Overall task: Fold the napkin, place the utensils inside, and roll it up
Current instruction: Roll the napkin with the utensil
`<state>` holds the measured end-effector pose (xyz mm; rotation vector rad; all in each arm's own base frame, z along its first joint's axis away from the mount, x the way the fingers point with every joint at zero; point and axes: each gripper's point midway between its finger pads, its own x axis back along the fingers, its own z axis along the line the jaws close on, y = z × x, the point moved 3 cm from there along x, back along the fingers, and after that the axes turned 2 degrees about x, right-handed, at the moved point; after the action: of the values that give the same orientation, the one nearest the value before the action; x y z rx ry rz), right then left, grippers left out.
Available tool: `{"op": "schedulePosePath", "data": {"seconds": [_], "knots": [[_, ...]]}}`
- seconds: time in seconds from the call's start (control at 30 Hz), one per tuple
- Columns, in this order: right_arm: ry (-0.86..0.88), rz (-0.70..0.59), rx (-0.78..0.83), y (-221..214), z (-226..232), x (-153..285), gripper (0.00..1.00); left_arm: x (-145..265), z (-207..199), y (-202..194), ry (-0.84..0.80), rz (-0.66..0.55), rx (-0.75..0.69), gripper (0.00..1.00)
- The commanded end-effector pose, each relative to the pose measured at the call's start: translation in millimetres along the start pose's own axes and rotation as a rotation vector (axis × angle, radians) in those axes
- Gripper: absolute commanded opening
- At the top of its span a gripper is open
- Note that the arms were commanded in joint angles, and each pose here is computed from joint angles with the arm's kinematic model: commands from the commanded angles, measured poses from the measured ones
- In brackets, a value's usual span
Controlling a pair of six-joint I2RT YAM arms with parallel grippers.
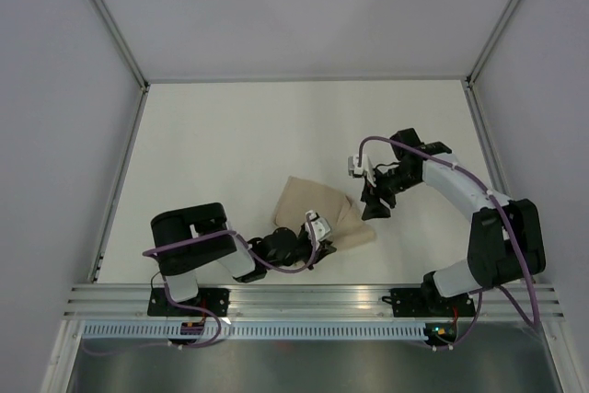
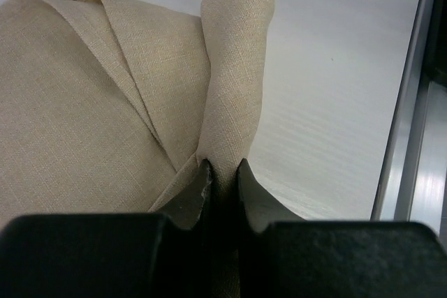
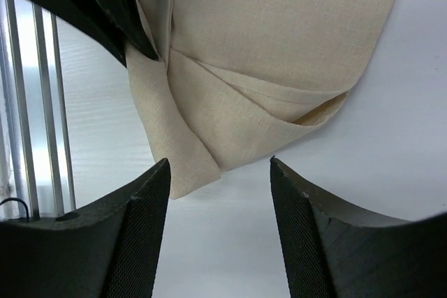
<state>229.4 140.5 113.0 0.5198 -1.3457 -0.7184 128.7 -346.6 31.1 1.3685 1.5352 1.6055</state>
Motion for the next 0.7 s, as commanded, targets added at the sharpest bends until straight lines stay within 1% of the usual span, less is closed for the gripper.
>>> {"op": "schedulePosePath", "data": {"seconds": [0.0,0.1,0.13,0.2,0.23,0.33,0.43,0.67], "knots": [[-0.038,-0.033,0.235,6,5,-3,0.66,20,-3,-60,0.015,0.188,0.166,0.02],[-0.038,-0.006,0.301,-3,19,-19,0.66,22,-3,-62,0.018,0.184,0.191,0.02],[-0.074,0.002,0.344,-2,22,-18,0.67,23,-3,-63,0.019,0.187,0.194,0.02],[-0.107,-0.004,0.402,-6,33,-33,0.70,23,-3,-63,0.018,0.189,0.200,0.02],[-0.145,-0.007,0.443,-3,35,-31,0.71,23,-3,-64,0.015,0.193,0.203,0.02],[-0.115,-0.007,0.451,-3,38,-40,0.72,22,-4,-65,0.003,0.205,0.213,0.02],[-0.122,-0.013,0.472,-1,42,-42,0.72,21,-2,-66,0.003,0.211,0.221,0.02],[-0.073,0.028,0.510,-9,60,-55,0.72,20,-1,-66,-0.009,0.216,0.233,0.02]]}}
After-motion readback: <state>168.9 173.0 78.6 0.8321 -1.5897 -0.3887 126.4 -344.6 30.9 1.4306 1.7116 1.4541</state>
